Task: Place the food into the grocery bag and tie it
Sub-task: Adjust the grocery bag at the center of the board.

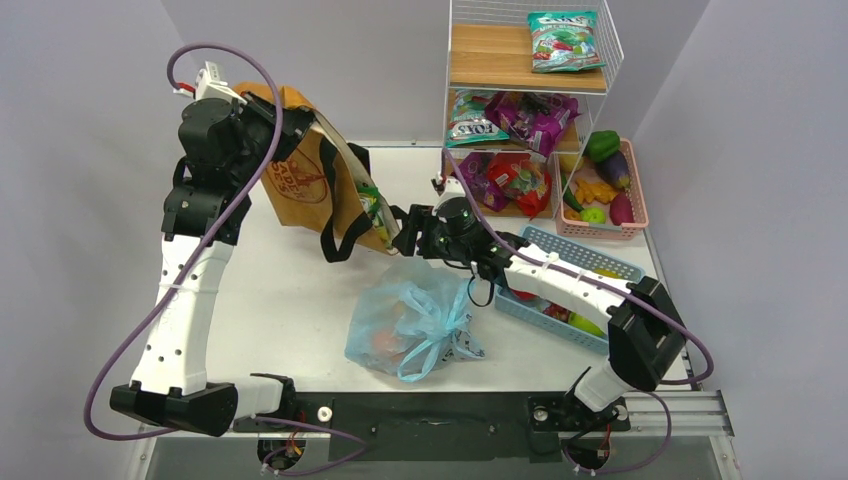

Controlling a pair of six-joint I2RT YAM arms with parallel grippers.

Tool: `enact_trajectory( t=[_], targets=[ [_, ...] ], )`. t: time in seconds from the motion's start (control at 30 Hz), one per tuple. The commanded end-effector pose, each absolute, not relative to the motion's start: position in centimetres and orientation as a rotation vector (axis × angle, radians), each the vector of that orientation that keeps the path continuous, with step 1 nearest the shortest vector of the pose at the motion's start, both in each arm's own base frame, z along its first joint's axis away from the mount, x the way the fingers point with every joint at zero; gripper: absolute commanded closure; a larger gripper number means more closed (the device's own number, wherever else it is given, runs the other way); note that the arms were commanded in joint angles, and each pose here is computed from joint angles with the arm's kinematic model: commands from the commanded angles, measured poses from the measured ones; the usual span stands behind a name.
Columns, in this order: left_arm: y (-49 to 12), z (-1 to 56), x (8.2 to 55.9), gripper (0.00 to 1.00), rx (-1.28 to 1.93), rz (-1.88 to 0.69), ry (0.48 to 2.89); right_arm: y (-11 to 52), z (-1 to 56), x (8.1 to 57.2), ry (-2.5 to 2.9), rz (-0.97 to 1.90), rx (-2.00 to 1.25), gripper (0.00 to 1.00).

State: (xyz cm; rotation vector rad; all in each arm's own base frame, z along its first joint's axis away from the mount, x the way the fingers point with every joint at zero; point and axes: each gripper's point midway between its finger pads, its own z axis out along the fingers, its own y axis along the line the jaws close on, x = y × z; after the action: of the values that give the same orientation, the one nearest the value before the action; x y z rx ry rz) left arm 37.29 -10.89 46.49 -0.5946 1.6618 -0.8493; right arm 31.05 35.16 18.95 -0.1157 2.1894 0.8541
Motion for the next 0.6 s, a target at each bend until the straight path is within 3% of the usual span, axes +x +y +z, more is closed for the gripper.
enact_trajectory(
  t=[0.0, 0.17, 0.57],
  targets=[
    [-10.8, 54.8, 35.9, 1.00, -0.507, -0.961, 1.406, 36.2, 23.2, 30.0, 2.039, 1.019, -0.148, 0.42],
    [-10.7, 54.9, 35.5, 1.00, -0.506, -0.964, 1.399, 36.5, 23.1, 30.6, 2.034, 1.012, -0.134, 0.43],
    [-11.2, 55.5, 35.1, 1.00, -0.483, -1.001, 1.394, 36.1, 23.3, 33.6, 2.019, 0.957, -0.096, 0.78]
  ],
)
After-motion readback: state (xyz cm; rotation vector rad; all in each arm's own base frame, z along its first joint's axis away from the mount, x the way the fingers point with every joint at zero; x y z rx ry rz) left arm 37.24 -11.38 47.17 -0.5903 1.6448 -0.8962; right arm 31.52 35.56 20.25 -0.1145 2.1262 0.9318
